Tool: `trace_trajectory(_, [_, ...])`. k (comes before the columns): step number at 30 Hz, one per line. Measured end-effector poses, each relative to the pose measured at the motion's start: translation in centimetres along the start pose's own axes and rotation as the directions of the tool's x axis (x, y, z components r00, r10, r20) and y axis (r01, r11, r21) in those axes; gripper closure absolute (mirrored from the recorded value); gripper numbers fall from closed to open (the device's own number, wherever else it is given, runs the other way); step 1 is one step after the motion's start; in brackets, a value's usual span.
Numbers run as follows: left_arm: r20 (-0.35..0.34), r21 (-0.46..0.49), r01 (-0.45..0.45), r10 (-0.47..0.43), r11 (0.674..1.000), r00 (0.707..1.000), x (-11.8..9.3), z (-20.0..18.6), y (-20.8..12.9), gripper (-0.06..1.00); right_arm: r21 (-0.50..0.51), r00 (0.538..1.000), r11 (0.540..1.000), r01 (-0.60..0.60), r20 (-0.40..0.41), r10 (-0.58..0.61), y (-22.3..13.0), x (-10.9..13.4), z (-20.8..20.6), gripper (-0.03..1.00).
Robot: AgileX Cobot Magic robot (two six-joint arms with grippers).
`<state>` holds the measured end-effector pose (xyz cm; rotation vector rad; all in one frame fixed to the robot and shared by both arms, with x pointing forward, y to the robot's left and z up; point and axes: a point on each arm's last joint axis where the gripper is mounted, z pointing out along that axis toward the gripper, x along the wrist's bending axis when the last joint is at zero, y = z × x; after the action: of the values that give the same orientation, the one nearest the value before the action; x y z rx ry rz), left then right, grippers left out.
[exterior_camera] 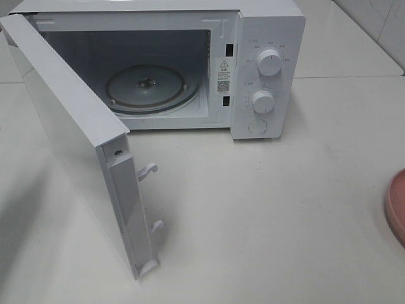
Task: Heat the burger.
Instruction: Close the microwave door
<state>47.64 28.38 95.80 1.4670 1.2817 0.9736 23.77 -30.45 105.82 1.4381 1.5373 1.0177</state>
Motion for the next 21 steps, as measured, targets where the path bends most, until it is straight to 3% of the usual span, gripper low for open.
trace_trajectory(3, [0.016,0.005,-0.003,0.003,1.000,1.000,-0.1,0.3,0.0,0.94,0.000,1.000,1.000,0.000,0.000,0.000,0.0,0.0,0.0,0.21])
trace_trajectory(5, [0.093,0.027,-0.018,0.015,0.999,0.996,-0.7,1.3,-0.2,0.94,-0.002,1.000,1.000,0.000,0.000,0.000,0.0,0.0,0.0,0.21])
trace_trajectory(12, [0.128,0.040,0.003,-0.008,0.999,0.992,-1.0,2.2,-0.2,0.94,-0.002,1.000,1.000,0.000,0.000,0.000,0.0,0.0,0.0,0.21])
trace_trajectory(21, [0.209,0.095,-0.004,-0.016,0.996,0.978,-3.5,3.7,-1.4,0.94,0.000,1.000,1.000,0.000,0.000,0.000,0.0,0.0,0.0,0.21])
